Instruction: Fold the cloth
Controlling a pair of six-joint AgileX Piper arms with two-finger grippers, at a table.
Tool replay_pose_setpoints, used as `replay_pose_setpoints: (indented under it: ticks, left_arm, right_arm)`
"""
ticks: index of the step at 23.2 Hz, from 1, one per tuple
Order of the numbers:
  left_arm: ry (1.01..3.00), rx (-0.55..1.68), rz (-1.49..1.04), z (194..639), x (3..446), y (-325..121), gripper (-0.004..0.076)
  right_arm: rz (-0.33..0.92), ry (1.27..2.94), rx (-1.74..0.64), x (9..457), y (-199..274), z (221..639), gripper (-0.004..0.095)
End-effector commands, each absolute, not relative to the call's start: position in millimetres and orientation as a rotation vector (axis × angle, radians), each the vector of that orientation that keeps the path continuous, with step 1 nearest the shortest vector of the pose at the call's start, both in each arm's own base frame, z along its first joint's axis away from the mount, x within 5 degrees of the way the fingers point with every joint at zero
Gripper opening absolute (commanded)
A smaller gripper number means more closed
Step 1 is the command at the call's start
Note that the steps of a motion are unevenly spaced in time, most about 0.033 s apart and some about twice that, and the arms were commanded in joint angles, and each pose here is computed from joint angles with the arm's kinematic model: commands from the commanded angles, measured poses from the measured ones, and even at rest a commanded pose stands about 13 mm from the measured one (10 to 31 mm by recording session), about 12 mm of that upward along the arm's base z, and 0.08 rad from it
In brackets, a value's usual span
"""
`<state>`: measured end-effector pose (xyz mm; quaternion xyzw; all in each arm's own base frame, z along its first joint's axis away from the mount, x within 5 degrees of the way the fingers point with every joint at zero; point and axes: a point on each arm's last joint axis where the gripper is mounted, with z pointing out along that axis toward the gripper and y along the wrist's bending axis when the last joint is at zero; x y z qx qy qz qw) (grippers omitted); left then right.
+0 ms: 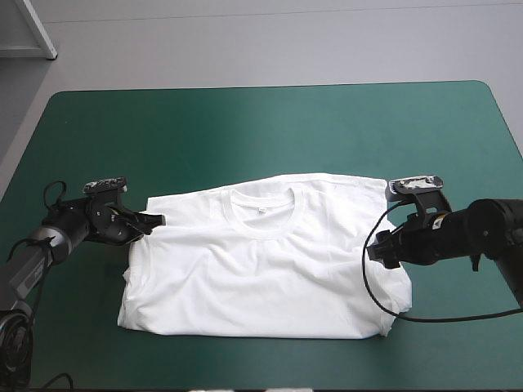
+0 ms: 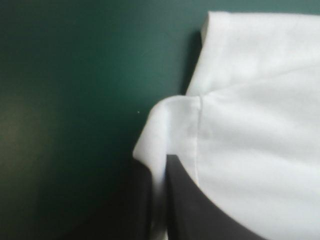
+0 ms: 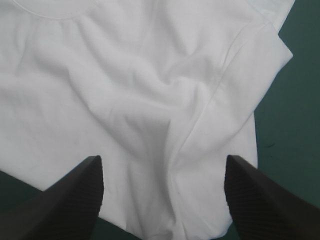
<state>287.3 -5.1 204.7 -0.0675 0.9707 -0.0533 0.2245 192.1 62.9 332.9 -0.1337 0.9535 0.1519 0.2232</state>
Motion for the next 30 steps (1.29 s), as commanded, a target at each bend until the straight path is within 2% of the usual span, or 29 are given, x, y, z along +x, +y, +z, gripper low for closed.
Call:
replay_pose_setpoints:
  ticks: [1, 9, 14, 19, 23, 25, 27, 30]
  left_arm:
    - [2.620, -0.165, -0.134, 217.1, 289.5, -4.3, 0.0022]
    - [2.498, -0.177, -0.250, 249.4, 278.1, -18.1, 0.0020]
    - [2.513, 0.113, -0.339, 251.0, 269.5, -63.8, 0.0020]
    - [2.520, 0.190, -0.332, 240.2, 273.8, -79.3, 0.0021]
    - [2.612, 0.284, -0.309, 217.0, 279.2, -81.6, 0.0027]
    - [2.650, 0.300, -0.309, 210.4, 279.2, -82.1, 0.0069]
    - [2.675, 0.304, -0.312, 207.1, 278.7, -82.4, 0.0159]
    - [2.694, 0.313, -0.315, 206.4, 276.9, -82.4, 0.0384]
  right_arm:
    - [0.445, 2.548, -0.361, 191.3, 64.3, 348.0, 0.0620]
    - [0.441, 2.512, -0.356, 194.0, 64.6, 349.7, 0.0603]
    - [0.437, 2.496, -0.361, 195.1, 64.6, 350.4, 0.0601]
    - [0.444, 2.505, -0.363, 194.3, 64.9, 350.0, 0.0601]
    - [0.459, 2.509, -0.361, 193.6, 65.7, 350.0, 0.0601]
    - [0.471, 2.507, -0.361, 193.5, 66.5, 350.3, 0.0590]
    - [0.475, 2.503, -0.364, 193.6, 66.8, 350.6, 0.0580]
    - [0.464, 2.492, -0.373, 194.4, 66.5, 350.9, 0.0580]
